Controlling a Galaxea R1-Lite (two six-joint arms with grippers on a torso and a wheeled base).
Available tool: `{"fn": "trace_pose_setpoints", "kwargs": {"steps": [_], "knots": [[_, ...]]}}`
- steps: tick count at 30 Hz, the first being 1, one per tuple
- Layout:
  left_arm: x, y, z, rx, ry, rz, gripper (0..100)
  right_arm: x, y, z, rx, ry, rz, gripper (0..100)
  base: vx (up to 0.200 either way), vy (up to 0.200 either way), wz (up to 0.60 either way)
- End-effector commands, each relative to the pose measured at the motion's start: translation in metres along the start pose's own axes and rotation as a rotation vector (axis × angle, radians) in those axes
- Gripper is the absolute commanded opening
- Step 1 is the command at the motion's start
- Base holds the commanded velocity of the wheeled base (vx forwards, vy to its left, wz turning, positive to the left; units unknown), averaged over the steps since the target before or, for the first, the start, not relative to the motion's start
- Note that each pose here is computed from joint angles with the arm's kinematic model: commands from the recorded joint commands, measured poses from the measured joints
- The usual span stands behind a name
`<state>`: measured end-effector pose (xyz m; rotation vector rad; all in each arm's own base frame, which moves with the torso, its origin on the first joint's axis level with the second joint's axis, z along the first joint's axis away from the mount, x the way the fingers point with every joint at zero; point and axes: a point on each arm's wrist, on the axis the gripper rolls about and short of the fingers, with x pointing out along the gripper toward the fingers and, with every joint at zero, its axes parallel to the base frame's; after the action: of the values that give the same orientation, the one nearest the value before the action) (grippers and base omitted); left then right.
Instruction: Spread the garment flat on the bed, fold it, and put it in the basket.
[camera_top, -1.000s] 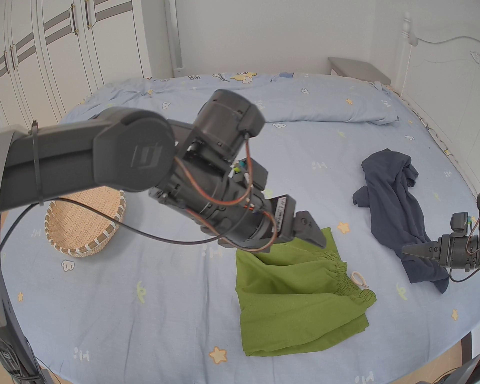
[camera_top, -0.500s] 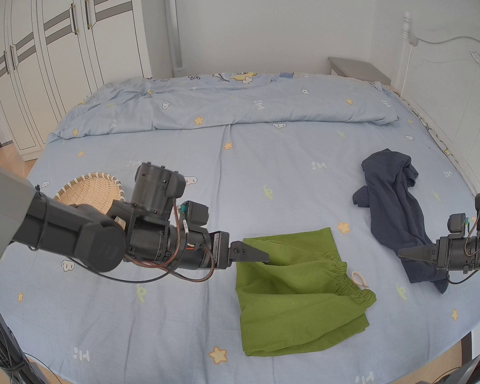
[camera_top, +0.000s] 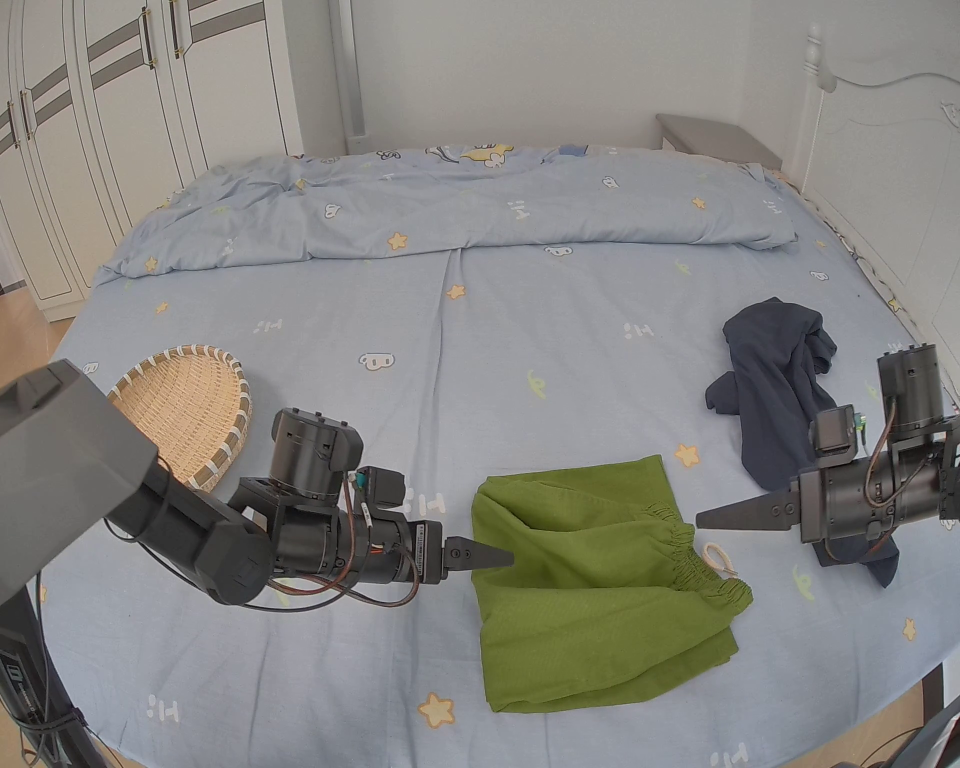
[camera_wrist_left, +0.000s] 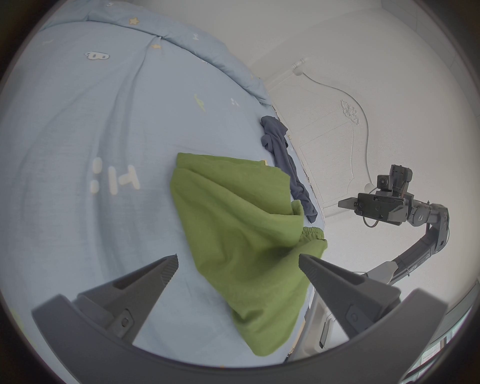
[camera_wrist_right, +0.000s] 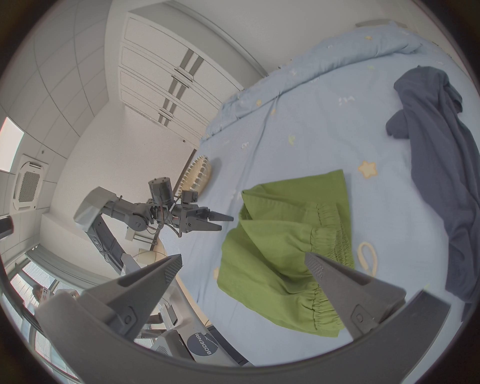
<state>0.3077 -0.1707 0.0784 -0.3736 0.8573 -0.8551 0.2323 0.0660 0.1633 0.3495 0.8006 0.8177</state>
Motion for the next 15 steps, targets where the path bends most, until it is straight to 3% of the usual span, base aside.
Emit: {"fn": "trace_pose_setpoints", "kwargs": {"steps": [1,6,9,15], "knots": [[0.025,0.018,-0.017,-0.023,0.050,0.013,100,0.031,-0.003,-0.006,0.011,0.097,-0.013,100,0.000,0.000,0.00],[0.038,0.026,-0.021,-0.014,0.030,0.000,100,0.048,-0.010,-0.018,0.040,0.169,-0.048,100,0.000,0.000,0.00],[0.045,0.020,-0.019,-0.005,0.000,-0.031,100,0.061,-0.020,-0.029,0.066,0.227,-0.128,100,0.000,0.000,0.00],[0.049,0.007,-0.008,-0.055,-0.069,-0.100,100,0.057,-0.027,-0.061,0.054,0.314,-0.199,100,0.000,0.000,0.00]]}}
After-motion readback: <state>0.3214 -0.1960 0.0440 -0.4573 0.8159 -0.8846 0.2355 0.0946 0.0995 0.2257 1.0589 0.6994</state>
